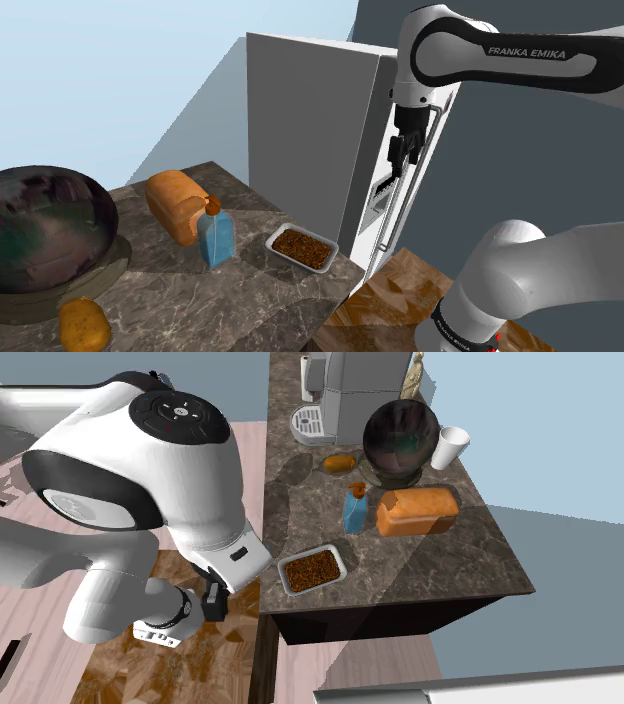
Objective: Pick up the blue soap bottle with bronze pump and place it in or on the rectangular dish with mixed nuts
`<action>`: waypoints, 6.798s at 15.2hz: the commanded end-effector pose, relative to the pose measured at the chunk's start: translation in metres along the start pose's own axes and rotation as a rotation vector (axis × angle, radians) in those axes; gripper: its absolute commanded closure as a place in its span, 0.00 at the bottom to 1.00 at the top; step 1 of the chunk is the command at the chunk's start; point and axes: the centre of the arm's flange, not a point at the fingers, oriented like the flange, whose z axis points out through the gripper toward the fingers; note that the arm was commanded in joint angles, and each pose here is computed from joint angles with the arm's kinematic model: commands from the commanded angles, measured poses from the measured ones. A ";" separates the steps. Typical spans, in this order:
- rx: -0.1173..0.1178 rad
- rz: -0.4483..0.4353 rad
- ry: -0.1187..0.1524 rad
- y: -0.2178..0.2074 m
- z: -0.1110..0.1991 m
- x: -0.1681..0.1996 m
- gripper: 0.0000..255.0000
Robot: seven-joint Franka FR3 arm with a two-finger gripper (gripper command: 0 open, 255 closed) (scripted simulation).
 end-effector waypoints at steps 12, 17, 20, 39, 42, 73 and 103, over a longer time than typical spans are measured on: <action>0.020 0.007 -0.008 -0.102 0.010 0.101 0.00; 0.029 0.011 -0.012 -0.149 0.014 0.147 0.00; 0.034 0.013 -0.014 -0.176 0.017 0.174 0.00; 0.068 0.025 -0.028 -0.350 0.030 0.349 0.00; 0.068 0.025 -0.028 -0.351 0.046 0.348 0.00; 0.068 0.025 -0.028 -0.350 0.029 0.341 1.00; 0.068 0.025 -0.028 -0.196 -0.083 0.201 1.00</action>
